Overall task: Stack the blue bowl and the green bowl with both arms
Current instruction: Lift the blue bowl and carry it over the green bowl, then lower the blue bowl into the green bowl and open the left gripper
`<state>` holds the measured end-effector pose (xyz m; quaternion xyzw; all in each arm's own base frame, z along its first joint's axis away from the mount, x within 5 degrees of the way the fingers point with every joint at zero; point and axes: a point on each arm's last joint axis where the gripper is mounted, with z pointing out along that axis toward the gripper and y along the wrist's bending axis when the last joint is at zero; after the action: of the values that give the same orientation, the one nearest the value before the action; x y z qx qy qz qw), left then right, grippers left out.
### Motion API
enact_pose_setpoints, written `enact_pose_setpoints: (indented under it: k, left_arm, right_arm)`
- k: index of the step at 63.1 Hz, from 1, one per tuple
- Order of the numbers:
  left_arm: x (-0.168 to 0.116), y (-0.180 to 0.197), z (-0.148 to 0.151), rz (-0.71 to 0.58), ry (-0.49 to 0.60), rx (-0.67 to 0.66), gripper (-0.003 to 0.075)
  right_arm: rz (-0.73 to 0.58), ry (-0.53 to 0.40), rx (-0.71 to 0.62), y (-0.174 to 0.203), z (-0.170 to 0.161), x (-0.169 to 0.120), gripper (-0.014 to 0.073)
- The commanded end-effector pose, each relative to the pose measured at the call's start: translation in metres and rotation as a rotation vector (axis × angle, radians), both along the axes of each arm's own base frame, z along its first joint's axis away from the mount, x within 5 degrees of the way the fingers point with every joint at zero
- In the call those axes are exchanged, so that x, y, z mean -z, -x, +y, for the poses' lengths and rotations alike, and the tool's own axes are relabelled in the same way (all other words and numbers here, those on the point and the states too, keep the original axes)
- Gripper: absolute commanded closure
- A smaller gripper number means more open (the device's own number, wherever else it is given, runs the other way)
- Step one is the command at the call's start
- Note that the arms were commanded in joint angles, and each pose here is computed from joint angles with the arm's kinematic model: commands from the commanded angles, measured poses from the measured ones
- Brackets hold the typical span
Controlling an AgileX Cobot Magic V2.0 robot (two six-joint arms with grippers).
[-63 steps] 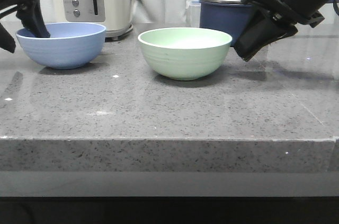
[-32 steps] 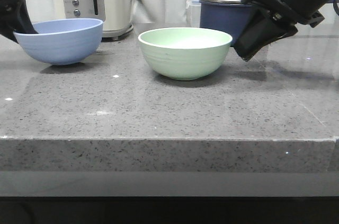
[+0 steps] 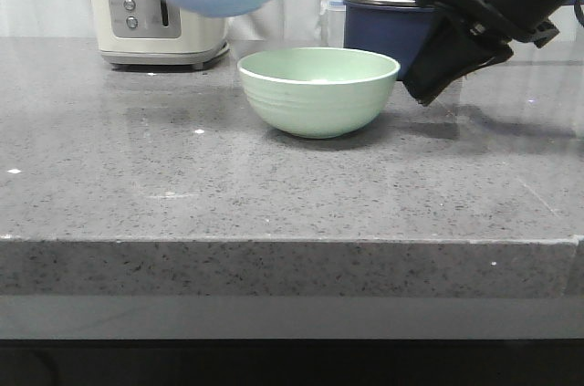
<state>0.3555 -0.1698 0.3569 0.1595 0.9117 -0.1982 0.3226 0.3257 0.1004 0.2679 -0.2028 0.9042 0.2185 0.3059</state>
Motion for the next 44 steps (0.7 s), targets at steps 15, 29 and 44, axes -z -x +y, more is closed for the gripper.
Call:
enact_pose_setpoints:
  k: [15,29,44]
  left_arm:
    - [-0.013,0.009,-0.062,-0.063,0.041,0.142,0.074]
    - [0.001,0.004,-0.069,-0.038,0.024,0.151,0.074]
    - [0.003,0.004,-0.069,-0.032,0.009,0.164,0.074]
  right_arm:
    - [-0.078,-0.039,0.023,0.001,-0.001,-0.022,0.0659]
    - [-0.078,-0.039,0.023,0.001,-0.001,-0.022,0.0659]
    - [-0.078,-0.039,0.023,0.001,-0.001,-0.022,0.0659]
